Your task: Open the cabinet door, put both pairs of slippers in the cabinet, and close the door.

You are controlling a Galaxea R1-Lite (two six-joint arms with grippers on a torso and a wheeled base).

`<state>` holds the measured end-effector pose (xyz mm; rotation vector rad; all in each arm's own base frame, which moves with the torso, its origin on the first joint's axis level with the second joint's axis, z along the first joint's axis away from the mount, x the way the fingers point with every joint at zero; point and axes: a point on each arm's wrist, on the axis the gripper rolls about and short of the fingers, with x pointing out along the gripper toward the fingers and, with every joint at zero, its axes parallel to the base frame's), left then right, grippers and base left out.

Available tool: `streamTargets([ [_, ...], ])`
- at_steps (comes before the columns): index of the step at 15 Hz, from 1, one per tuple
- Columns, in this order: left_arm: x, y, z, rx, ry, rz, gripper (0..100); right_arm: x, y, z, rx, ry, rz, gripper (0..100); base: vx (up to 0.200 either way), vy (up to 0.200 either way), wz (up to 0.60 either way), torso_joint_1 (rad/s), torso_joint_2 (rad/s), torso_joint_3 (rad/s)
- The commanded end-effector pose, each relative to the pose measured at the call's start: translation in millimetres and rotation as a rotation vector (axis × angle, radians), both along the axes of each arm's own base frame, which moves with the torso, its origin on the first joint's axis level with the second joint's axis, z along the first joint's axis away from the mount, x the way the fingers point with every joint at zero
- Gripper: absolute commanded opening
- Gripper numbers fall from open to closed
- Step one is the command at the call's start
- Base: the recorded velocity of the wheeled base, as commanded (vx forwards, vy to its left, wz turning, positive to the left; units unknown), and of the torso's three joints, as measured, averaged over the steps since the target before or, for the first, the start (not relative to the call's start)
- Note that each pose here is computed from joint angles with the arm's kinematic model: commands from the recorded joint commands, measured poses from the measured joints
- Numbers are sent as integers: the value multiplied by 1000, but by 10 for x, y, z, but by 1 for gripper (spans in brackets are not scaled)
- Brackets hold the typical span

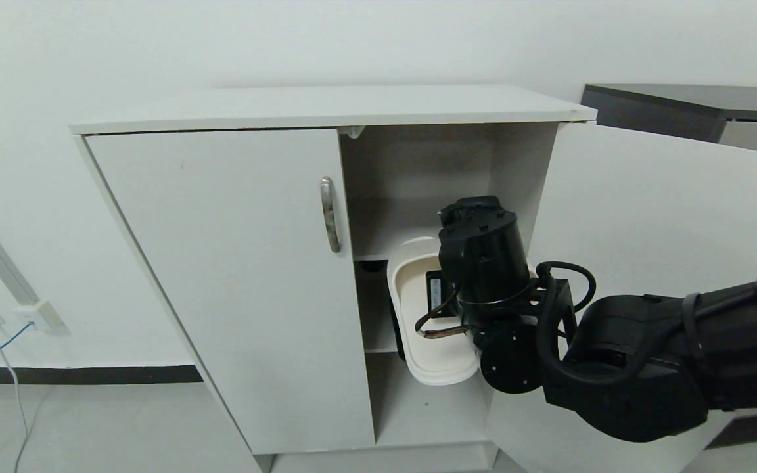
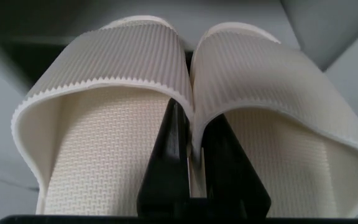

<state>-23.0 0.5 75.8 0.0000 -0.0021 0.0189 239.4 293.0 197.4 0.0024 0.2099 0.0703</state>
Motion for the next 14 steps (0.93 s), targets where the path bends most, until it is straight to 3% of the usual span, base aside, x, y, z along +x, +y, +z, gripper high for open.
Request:
streamTargets([
  [1, 1, 0, 1, 0, 1, 1, 0, -8, -2, -3, 0, 1, 1, 0, 200, 0, 0, 2, 7, -7],
  [3, 1, 0, 1, 0, 1, 1, 0, -6, 0, -8, 1, 2, 1, 0, 200, 0, 0, 5, 5, 2],
  [14, 1, 0, 1, 0, 1, 1, 0, 271, 0, 16, 7, -14, -42, 0, 0, 0, 0, 0, 0, 0],
])
